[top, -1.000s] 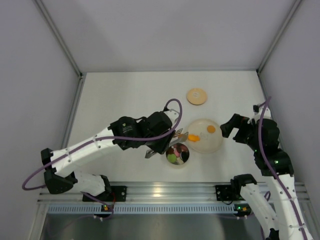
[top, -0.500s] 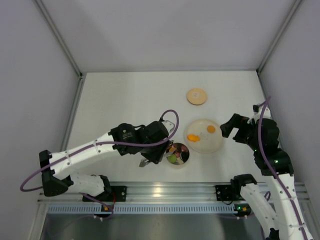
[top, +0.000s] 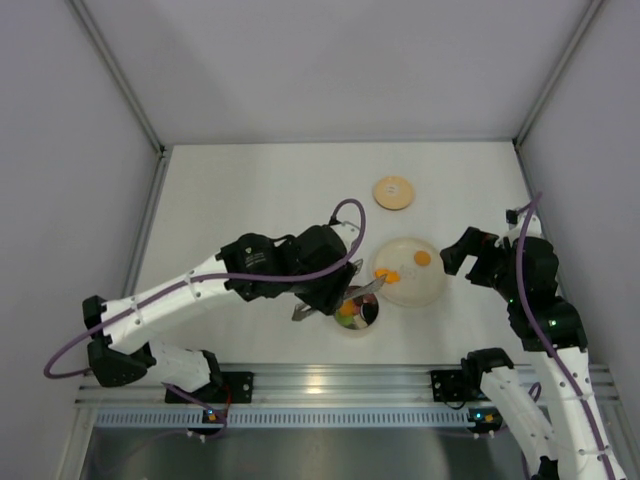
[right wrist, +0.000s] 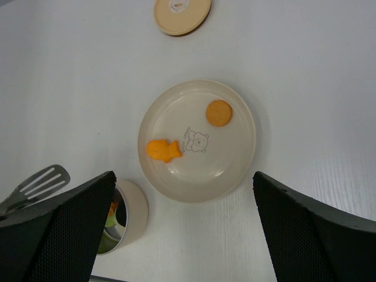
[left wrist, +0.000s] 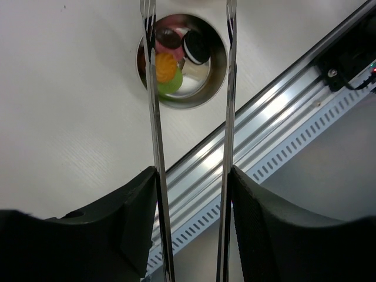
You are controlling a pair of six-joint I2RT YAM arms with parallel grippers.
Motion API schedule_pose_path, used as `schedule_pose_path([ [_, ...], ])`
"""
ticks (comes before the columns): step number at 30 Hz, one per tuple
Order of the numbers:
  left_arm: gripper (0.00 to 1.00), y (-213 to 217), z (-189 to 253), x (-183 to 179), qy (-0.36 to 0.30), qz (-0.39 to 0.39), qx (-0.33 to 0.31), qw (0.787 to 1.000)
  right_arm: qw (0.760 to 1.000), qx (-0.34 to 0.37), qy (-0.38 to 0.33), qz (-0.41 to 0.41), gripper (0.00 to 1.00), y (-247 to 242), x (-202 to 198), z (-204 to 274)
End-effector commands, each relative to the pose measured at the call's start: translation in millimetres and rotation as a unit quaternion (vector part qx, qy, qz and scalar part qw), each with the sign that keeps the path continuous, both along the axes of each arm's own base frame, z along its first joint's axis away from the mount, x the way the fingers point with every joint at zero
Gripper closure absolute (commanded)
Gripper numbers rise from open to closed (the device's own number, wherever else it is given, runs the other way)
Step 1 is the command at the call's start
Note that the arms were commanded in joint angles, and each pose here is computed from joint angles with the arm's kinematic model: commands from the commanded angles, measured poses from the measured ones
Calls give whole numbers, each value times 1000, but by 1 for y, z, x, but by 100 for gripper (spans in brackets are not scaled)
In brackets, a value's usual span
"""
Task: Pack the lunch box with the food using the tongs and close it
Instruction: Place the fake food in the packing box, then pick up the fake food from the plate.
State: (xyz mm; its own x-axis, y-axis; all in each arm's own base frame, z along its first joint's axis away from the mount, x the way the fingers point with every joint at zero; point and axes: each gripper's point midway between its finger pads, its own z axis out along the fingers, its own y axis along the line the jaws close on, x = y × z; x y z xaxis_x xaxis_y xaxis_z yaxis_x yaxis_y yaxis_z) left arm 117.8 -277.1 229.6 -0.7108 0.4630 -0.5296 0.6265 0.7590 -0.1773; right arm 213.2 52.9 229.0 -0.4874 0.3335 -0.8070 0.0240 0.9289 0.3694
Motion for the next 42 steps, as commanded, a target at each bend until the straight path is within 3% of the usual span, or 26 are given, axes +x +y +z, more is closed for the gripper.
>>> schedule_pose_path([
  [1,44,-24,30,18,-43,-2,-30,999,1000,5,-19,-11,1,-3,4,13],
  [14,42,-93,-9,77,-72,-23,48,996,1000,1,-22,-9,1,-4,-3,18],
  [29,43,-97,-60,99,-41,-47,82,995,1000,0,-20,-8,1,-4,-4,16],
  [42,43,-90,-82,89,-5,-63,99,993,1000,-1,-18,-8,1,-4,-2,15],
])
